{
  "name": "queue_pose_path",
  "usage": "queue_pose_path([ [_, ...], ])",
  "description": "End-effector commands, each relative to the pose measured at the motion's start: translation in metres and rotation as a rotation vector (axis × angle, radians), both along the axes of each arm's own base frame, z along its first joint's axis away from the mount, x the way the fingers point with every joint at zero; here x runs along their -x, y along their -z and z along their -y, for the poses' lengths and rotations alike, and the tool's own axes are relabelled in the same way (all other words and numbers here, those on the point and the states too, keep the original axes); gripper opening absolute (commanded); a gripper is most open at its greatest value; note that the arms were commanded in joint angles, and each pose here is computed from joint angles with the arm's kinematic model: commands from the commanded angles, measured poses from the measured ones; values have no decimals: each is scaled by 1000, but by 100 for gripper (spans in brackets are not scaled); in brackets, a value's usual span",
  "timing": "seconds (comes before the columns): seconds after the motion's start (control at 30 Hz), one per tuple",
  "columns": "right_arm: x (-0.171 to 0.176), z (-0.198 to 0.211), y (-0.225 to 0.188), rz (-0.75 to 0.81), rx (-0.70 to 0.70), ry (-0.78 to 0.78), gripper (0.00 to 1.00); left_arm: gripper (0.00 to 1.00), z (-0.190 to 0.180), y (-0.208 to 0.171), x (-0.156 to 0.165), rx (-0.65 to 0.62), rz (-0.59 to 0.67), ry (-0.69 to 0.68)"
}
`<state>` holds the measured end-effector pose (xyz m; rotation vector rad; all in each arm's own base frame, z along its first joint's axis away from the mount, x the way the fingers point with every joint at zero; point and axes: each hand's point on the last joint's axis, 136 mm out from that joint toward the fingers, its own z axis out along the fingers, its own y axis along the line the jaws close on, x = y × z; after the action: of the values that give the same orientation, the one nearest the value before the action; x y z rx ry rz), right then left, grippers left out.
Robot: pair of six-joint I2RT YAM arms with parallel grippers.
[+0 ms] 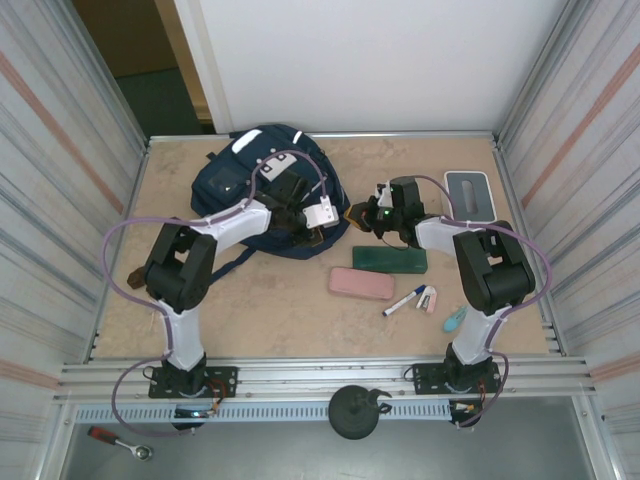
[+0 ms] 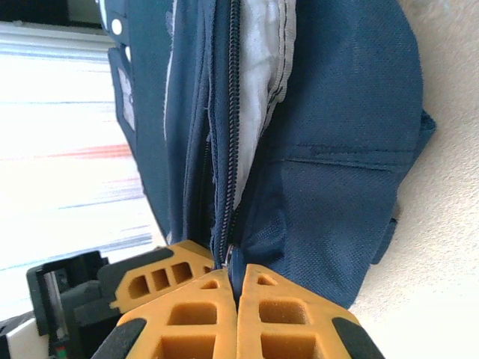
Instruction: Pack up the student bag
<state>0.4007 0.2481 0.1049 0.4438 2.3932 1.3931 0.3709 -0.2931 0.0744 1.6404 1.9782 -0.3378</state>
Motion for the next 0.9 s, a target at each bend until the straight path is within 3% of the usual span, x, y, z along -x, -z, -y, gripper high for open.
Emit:
queue_pose_path([
  [0.0, 8, -7, -16, 24, -35, -22, 0, 19, 5, -5, -3, 3, -6, 22],
  [0.13, 16, 4, 4, -16, -9, -14, 0, 4, 4, -20, -2, 60, -27, 31],
  [0.2, 21, 11, 14, -29, 16, -10, 1, 2, 2, -30, 0, 107, -31, 37],
  [0.3, 30, 14, 16, -9, 55, -57, 11, 1, -2, -43, 2, 164, -22, 45],
  [0.43, 44, 13, 0, 149, 176, -193, 24, 1, -7, -46, 6, 182, -26, 58],
  [0.67, 61, 20, -15, 497, 639, -417, 42, 1, -11, -52, 17, 228, -60, 88],
  [0.87, 48, 10, -25, 650, 688, -492, 47, 1, -13, -57, 23, 259, -88, 105],
])
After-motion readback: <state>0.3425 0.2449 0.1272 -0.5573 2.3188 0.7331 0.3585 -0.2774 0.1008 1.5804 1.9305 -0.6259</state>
